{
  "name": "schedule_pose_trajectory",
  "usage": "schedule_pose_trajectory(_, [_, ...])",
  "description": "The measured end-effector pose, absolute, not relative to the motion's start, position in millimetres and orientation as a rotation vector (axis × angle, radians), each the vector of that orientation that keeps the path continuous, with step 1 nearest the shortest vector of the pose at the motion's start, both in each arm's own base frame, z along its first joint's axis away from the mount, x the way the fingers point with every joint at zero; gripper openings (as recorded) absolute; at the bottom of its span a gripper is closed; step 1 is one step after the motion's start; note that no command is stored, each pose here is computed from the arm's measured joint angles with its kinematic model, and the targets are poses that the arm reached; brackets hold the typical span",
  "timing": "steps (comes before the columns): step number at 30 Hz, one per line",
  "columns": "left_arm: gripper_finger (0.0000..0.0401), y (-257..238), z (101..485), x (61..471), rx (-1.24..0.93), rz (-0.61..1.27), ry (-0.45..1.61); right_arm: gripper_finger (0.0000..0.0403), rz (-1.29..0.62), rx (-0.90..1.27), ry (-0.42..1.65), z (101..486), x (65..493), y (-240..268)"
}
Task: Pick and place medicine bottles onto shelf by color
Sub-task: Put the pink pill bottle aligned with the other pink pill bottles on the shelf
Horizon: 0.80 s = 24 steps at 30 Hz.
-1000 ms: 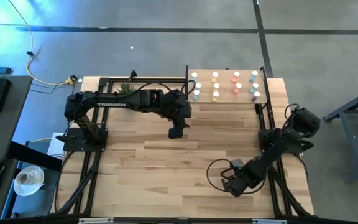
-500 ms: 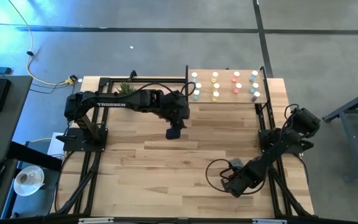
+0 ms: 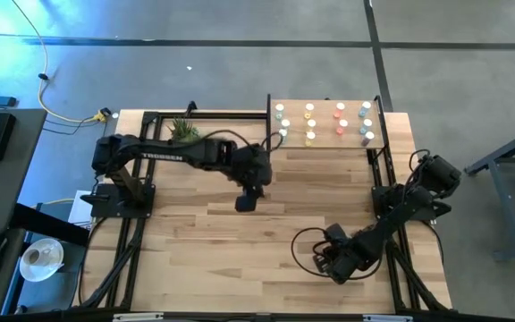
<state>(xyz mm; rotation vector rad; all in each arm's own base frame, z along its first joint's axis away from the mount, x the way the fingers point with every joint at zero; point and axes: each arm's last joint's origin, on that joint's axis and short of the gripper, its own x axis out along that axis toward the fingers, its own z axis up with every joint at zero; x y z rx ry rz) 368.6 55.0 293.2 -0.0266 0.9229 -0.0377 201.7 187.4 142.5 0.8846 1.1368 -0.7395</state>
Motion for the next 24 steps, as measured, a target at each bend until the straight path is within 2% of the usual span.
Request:
schedule_pose_trajectory(9, [0.0186,41.6,254.6,349.9,-0.093,-0.019,0.881,0.0083,-0.665,0.800,0.955,166.0,200.6,179.2])
schedule_pose_trajectory(16, [0.0186,38.1,241.7,328.5,-0.114,-0.006,0.779,0.0083,-0.616,0.671,0.746,200.0,192.4,162.7])
schedule_pose_trajectory(24, [0.0186,34.4,232.7,309.5,-0.155,0.009,0.683,0.0083,-0.657,0.491,0.568,230.3,178.1,135.4])
